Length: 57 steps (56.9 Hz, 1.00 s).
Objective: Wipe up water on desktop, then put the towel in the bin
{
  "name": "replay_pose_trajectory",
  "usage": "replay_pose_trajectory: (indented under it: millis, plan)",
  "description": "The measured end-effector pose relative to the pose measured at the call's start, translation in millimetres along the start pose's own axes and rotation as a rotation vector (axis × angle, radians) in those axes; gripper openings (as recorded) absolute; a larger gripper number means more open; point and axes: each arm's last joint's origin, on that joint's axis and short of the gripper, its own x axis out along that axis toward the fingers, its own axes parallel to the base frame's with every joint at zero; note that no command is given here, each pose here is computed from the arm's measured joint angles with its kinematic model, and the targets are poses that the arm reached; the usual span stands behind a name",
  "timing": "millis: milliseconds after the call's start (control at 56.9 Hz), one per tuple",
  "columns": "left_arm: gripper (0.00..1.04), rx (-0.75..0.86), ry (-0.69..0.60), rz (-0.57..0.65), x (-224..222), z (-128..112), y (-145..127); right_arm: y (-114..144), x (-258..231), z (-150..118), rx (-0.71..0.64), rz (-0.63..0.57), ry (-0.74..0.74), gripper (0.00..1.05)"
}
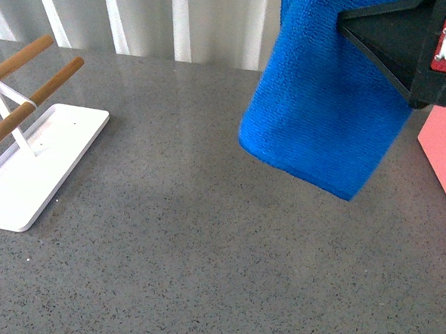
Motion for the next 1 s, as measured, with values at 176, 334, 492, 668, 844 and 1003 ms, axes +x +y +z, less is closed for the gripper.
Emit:
replay_pose_trajectory:
  millis: [176, 334, 492, 668, 844, 1003]
  plan:
    - [0.04, 0.000, 0.012, -0.008, 1, -3, -4, -6, 12, 4, 0.014, -0.037, -0.012, 0.93]
    - [0.04, -0.002, 0.015, -0.007, 1, -4, -4, -6, 15, 6, 0.019, -0.045, -0.021, 0.66]
    - [0.04, -0.002, 0.013, -0.005, 1, -3, -4, -4, 16, 7, 0.018, -0.036, -0.026, 0.42]
    - [0.04, -0.003, 0.009, -0.001, 0, -2, -3, -1, 16, 10, 0.012, -0.038, -0.037, 0.13]
    - [0.10, -0.007, 0.002, 0.019, -1, 1, 2, 0, 12, 16, 0.012, -0.041, -0.059, 0.05]
    - [0.37, -0.012, -0.006, 0.054, -4, 8, 13, -2, 6, 23, 0.013, -0.055, -0.081, 0.05]
